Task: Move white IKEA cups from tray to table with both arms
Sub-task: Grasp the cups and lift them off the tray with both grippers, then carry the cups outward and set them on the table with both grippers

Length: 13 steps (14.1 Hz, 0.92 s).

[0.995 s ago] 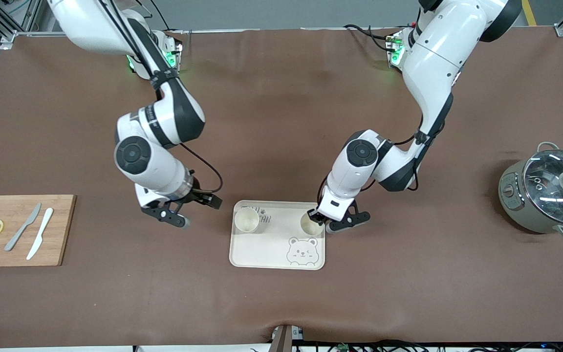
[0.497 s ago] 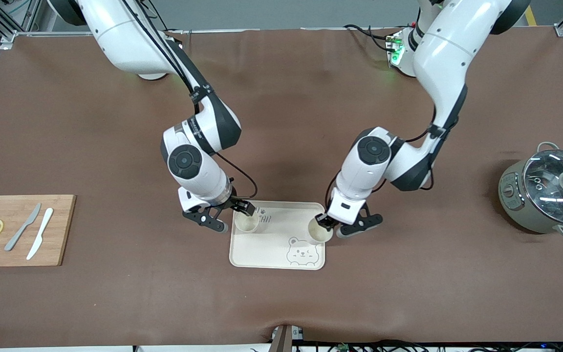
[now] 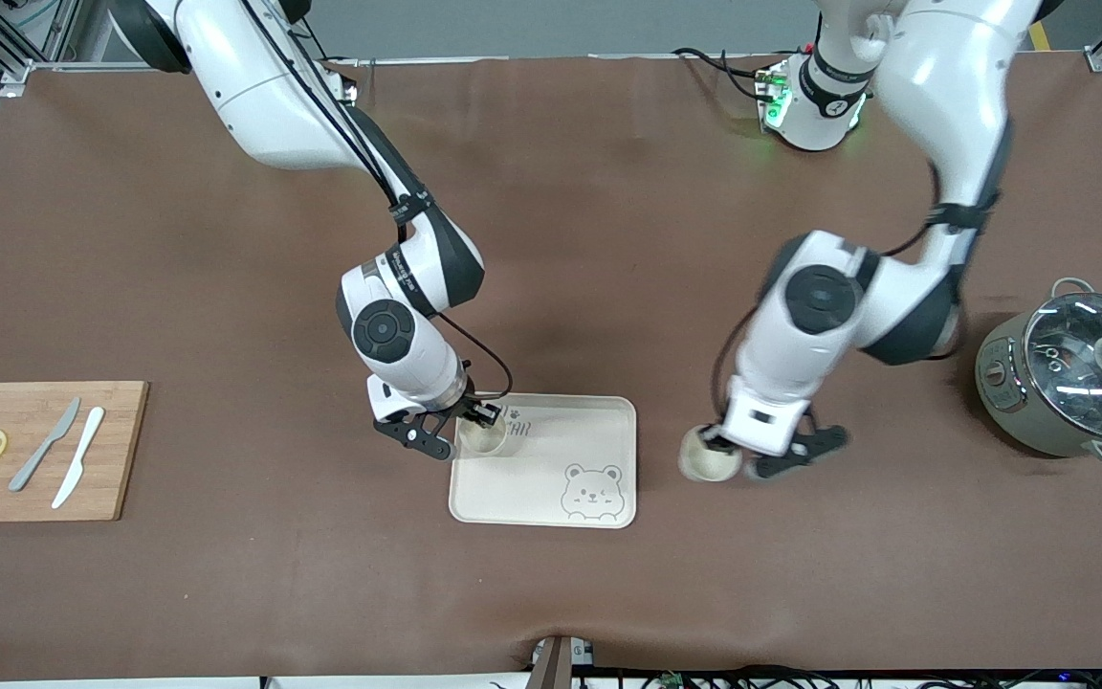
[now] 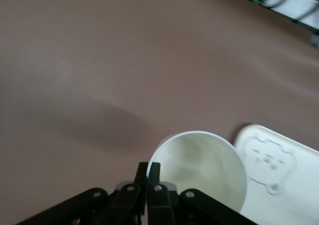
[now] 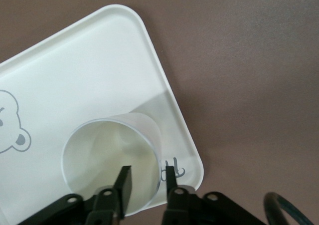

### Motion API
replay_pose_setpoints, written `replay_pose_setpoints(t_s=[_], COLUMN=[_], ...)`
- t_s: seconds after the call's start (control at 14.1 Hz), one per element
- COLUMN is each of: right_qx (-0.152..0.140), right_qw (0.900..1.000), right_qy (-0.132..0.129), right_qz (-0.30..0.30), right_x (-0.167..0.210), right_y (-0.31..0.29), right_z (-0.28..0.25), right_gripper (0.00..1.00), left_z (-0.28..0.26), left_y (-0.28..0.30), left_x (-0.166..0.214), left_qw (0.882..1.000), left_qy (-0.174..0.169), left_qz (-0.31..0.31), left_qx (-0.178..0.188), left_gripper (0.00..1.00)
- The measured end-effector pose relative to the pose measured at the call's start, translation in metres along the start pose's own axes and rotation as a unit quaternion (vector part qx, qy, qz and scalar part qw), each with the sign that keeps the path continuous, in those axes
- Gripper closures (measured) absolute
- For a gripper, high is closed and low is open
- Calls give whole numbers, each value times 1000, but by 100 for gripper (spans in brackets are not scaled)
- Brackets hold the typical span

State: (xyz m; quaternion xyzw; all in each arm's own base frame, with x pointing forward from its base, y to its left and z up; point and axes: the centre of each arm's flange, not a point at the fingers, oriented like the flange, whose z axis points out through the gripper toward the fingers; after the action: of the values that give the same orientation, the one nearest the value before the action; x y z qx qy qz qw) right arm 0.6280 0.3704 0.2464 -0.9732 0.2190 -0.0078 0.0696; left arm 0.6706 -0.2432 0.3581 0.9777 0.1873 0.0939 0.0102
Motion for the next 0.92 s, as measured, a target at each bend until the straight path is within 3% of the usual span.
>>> replay_pose_setpoints(t_s=[0.14,0.21,0.5,0.78,0.92], right_qx=[1,3,4,-43,-53], right_qw=[1000,1000,1000,999,997], right_qy=[1,2,5,-31,-45], right_qz=[0,0,2,-1,-21], right_x=[0,1,8,28,47], right_y=[-1,-2,-4,14,36], right_z=[-2,-4,-15,-58,-93], right_gripper=[91,98,98,98,98], left_z=[4,11,42,32,35], left_y=[-47,-71,-168,-237,-260], left_x=[26,33,41,35,27], left_qw=[999,999,994,992,992], left_qy=[-19,-31,-73,-89,-99], left_qz=[-9,-13,-23,-24,-23], left_qx=[30,43,81,89,79], left_gripper=[97,97,97,97,97])
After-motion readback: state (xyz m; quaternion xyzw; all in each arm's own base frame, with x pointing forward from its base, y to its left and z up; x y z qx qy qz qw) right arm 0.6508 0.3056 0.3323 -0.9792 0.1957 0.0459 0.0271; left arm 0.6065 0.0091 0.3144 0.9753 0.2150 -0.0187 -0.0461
